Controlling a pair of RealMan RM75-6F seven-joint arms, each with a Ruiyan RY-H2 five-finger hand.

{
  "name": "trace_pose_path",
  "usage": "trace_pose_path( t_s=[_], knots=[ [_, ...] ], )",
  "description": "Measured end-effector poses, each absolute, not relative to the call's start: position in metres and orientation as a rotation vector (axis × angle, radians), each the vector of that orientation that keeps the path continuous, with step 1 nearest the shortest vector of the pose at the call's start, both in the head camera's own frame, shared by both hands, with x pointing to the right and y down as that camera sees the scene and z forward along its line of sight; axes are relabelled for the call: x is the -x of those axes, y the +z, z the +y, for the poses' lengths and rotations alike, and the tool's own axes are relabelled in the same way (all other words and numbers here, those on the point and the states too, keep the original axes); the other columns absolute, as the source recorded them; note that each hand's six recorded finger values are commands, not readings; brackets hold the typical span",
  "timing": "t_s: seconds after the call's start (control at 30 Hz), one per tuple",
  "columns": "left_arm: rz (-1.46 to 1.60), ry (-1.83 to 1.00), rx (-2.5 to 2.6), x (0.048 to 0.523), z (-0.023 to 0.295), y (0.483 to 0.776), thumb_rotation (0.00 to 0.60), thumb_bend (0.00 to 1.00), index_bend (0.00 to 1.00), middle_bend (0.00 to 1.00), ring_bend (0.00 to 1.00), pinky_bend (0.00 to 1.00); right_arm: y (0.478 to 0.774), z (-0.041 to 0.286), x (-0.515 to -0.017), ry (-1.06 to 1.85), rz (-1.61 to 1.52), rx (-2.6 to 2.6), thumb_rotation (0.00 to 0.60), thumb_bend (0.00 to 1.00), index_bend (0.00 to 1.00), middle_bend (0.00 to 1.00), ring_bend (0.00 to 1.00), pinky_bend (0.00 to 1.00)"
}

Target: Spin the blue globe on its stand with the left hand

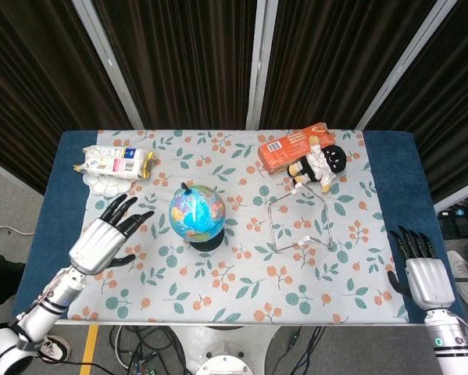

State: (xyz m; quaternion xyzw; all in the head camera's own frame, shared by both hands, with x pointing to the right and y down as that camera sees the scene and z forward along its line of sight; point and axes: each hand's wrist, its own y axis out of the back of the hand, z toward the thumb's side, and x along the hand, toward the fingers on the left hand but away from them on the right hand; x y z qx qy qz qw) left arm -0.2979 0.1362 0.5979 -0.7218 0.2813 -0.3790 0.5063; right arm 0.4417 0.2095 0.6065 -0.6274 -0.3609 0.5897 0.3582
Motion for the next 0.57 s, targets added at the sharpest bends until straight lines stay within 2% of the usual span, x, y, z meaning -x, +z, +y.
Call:
trace_pose_path(
  t_s=[0.2, 0.57],
  knots=[
    [0.749, -1.012, 1.713, 0.331, 0.143, 0.602, 0.600, 0.06, 0.11, 0.20, 0.00, 0.00, 0.605, 0.209, -0.442, 1.521, -0.939, 1.620, 0.600, 0.29, 0.00, 0.00, 0.00, 0.00],
    [0.897, -1.325, 1.622, 0.429, 0.182, 0.610, 0.600, 0.06, 0.12, 0.12, 0.00, 0.00, 0.605, 0.208, -0.434, 1.505, -0.939, 1.629, 0.600, 0.29, 0.00, 0.00, 0.00, 0.00]
  ],
)
